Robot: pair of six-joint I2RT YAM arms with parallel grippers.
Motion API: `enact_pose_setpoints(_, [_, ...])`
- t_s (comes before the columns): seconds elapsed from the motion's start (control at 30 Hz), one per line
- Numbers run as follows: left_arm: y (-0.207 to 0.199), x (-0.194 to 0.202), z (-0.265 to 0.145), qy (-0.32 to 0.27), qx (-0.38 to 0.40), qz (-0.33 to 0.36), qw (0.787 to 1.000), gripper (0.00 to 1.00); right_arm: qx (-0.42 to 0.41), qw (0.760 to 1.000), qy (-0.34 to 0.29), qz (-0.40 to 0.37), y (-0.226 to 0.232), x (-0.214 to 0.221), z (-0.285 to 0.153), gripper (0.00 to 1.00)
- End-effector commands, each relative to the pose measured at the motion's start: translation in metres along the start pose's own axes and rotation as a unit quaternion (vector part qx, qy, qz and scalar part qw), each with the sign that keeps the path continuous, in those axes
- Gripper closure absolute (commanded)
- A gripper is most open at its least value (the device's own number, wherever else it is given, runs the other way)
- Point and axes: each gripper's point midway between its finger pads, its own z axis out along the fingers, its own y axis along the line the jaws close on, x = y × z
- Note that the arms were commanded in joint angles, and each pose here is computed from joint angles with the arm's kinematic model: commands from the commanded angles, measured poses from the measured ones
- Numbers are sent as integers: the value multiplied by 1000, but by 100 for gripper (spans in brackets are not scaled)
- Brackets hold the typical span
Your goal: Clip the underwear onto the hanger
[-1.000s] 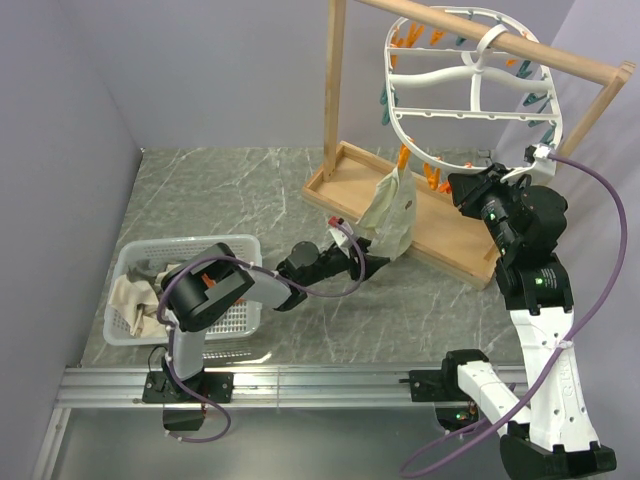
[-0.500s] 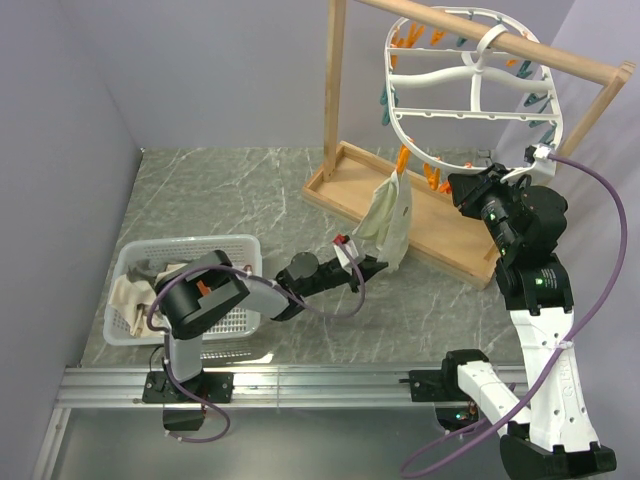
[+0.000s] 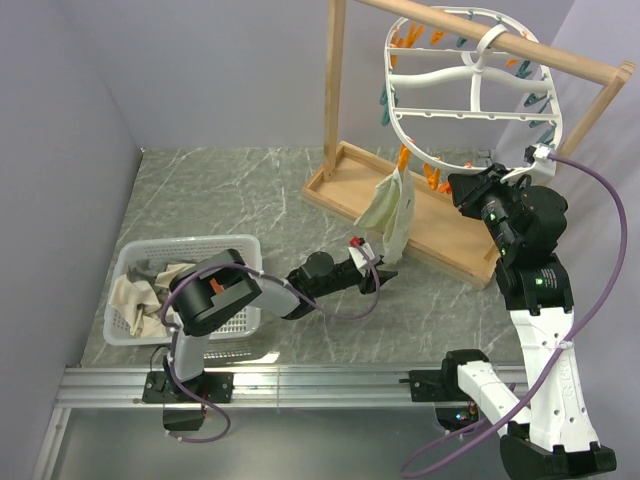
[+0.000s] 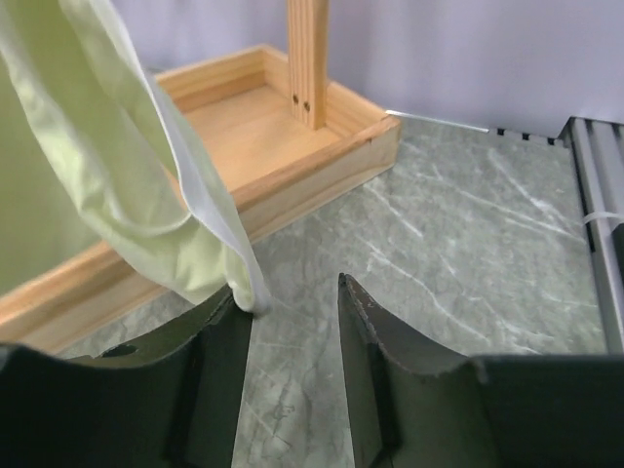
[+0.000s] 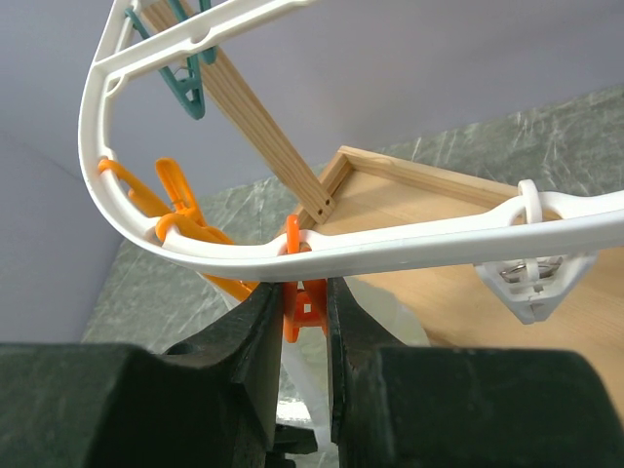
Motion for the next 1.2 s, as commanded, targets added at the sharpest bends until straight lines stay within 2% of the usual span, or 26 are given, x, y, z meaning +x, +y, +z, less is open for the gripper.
enact_pose_setpoints(0.0, [5,-11,15,-21,-12,-9,1000,55,-16,999,-39,-6,13,-26,-5,100])
enact_pose_setpoints(0.4, [31,3,33,-38,-80,-21,996,51,-16,999,-39,-7,13,-27,-4,100])
enact_pose_setpoints(0.67, [50,-9,46,-66,-124,-15,990,49,-13,999,-38,-8,11,-26,-5,100])
enact_pose_setpoints(0.77, [51,-15,48,-75,-123,-8,990,56,-13,999,-38,-9,11,-25,-5,100])
enact_pose_setpoints(0.87, [46,-20,49,-78,-108,-1,991,72,-14,999,-39,-9,12,-25,-6,100])
enact_pose_setpoints(0.9, [46,-24,49,-80,-108,2,991,84,-15,999,-38,-9,12,-25,-6,100])
enact_pose_setpoints(0.97, [32,-24,47,-73,-77,23,994,96,-15,999,-39,-9,12,-25,-6,100])
enact_pose_setpoints(1.0, [28,-31,45,-75,-72,45,994,100,-14,999,-39,-9,11,-25,-6,100])
enact_pose_setpoints(1.17, [9,-41,37,-48,-46,105,992,100,-18,999,-37,-7,13,-23,-8,100])
